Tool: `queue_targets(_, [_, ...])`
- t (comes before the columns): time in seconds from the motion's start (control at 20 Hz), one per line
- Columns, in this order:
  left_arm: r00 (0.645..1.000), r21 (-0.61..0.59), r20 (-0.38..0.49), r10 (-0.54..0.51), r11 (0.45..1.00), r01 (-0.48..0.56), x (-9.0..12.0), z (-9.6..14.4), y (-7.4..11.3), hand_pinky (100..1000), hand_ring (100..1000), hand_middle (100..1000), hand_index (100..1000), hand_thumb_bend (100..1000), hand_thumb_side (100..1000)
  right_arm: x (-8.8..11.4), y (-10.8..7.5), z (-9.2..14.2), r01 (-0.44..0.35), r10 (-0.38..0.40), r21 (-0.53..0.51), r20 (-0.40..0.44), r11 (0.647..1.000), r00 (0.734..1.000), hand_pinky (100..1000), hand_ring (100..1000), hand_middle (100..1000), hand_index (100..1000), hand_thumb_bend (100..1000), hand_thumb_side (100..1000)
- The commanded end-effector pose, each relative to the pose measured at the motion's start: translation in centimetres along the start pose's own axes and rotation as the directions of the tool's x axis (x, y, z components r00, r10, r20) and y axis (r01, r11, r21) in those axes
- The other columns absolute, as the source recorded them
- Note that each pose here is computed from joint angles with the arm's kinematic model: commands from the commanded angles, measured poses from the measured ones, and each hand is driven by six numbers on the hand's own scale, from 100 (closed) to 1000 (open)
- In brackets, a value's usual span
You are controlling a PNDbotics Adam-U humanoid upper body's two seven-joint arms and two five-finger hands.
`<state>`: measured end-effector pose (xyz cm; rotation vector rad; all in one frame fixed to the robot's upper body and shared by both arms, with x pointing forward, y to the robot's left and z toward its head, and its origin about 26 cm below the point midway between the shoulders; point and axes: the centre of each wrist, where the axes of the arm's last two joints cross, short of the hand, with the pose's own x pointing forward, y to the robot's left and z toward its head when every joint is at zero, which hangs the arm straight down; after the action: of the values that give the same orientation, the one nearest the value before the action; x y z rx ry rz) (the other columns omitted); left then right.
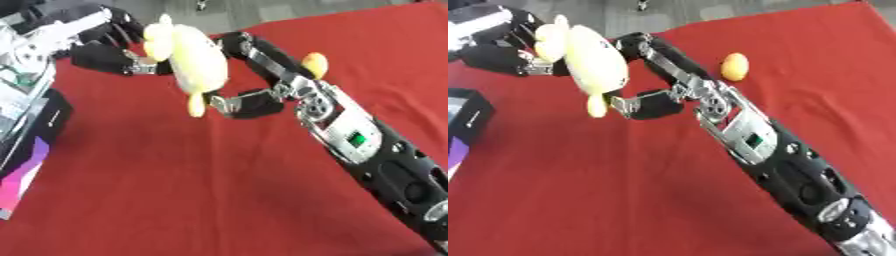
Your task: Pick up the objects with one hand, pass them to the other hand, and then place them into the box on the other side of the table.
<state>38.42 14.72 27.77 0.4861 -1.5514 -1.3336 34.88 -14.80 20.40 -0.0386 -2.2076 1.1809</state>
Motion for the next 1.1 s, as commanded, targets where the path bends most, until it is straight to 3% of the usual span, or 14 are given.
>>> queue_targets(0.05, [0.999,0.009,0.037,-0.001,1.000,0.000,1.1,0.5,1.0,796,738,702,782,774,638,0.9,-0.8,0.3,-0.029,0.029,0.000,0.036,1.000,0.999,772,649,575,659,100,100])
queue_targets(0.8, [0.999,-0.022,0.003,-0.034,0.999,0.034,-0.1,2.8,1.6,810,752,718,792,741,603,1.3,-1.5,1.5,-0.031,0.030,-0.078,-0.012,0.996,0.999,757,627,564,648,100,100])
queue_targets(1.1, [0.999,-0.046,0.006,-0.037,0.998,0.037,-0.4,3.7,2.0,819,757,723,793,779,542,1.1,-1.5,1.7,-0.033,0.030,-0.100,-0.033,0.994,0.999,755,624,562,646,100,100])
